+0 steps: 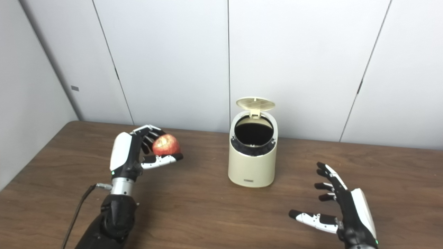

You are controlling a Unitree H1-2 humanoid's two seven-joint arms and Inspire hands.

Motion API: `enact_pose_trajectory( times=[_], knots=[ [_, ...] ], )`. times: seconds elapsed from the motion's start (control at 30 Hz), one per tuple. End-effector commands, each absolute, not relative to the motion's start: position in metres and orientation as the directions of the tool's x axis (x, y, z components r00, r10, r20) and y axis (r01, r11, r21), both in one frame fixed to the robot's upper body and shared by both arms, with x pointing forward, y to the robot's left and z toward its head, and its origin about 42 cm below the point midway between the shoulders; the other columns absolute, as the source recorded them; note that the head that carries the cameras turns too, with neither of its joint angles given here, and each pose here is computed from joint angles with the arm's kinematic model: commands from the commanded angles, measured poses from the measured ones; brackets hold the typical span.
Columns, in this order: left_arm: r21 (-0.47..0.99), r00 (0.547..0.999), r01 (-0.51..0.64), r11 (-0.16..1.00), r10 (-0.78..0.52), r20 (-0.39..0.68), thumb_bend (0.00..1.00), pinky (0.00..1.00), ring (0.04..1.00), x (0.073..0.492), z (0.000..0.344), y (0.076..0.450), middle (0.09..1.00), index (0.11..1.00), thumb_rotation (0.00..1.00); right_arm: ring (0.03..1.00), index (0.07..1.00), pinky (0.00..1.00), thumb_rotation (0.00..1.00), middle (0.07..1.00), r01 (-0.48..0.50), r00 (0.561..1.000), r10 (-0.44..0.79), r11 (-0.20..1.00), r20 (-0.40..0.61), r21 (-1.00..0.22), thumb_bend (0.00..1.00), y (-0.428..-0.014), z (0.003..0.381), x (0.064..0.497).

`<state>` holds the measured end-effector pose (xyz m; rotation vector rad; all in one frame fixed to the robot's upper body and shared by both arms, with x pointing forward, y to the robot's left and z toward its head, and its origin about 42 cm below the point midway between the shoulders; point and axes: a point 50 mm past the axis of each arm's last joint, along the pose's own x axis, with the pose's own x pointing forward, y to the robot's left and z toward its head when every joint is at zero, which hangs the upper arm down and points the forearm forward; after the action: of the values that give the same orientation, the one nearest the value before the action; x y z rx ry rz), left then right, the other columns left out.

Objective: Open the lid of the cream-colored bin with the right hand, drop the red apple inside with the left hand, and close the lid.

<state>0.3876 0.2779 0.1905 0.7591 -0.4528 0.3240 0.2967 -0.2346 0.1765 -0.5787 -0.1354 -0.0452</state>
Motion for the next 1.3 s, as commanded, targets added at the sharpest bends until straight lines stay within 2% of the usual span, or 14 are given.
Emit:
enact_pose_trajectory(
  times=[0.0,0.27,0.47,0.63,0.8,1.27],
  knots=[
    [0.525,0.771,-0.488,0.697,0.063,0.634,0.52,0.32,0.376,0.394,0.233,0.268,0.439,0.508,0.0,0.722,0.872,0.6,0.2,0.844,0.124,0.972,0.008,0.829,0.234,-0.545,0.81,-0.23,0.191,0.302],
    [0.459,0.69,-0.48,0.748,0.0,0.723,0.53,0.27,0.354,0.386,0.27,0.235,0.478,0.481,0.0,0.728,0.873,0.58,0.2,0.837,0.118,0.972,0.016,0.827,0.232,-0.55,0.8,-0.227,0.183,0.305],
    [0.451,0.663,-0.465,0.762,-0.038,0.748,0.53,0.26,0.349,0.389,0.284,0.208,0.48,0.478,0.0,0.734,0.878,0.58,0.21,0.841,0.111,0.974,0.022,0.822,0.226,-0.558,0.79,-0.223,0.182,0.305],
    [0.456,0.671,-0.433,0.777,-0.059,0.739,0.53,0.24,0.331,0.401,0.285,0.189,0.474,0.482,0.0,0.719,0.876,0.55,0.23,0.837,0.108,0.974,0.024,0.824,0.225,-0.557,0.79,-0.218,0.181,0.305],
    [0.454,0.685,-0.389,0.802,-0.078,0.725,0.53,0.23,0.326,0.411,0.281,0.171,0.464,0.487,0.0,0.727,0.877,0.57,0.22,0.845,0.109,0.973,0.026,0.825,0.23,-0.554,0.79,-0.216,0.179,0.307],
    [0.451,0.695,-0.346,0.823,-0.098,0.713,0.53,0.24,0.338,0.422,0.265,0.147,0.459,0.492,0.0,0.69,0.87,0.55,0.21,0.811,0.108,0.969,0.039,0.819,0.242,-0.564,0.79,-0.207,0.184,0.302]
  ],
)
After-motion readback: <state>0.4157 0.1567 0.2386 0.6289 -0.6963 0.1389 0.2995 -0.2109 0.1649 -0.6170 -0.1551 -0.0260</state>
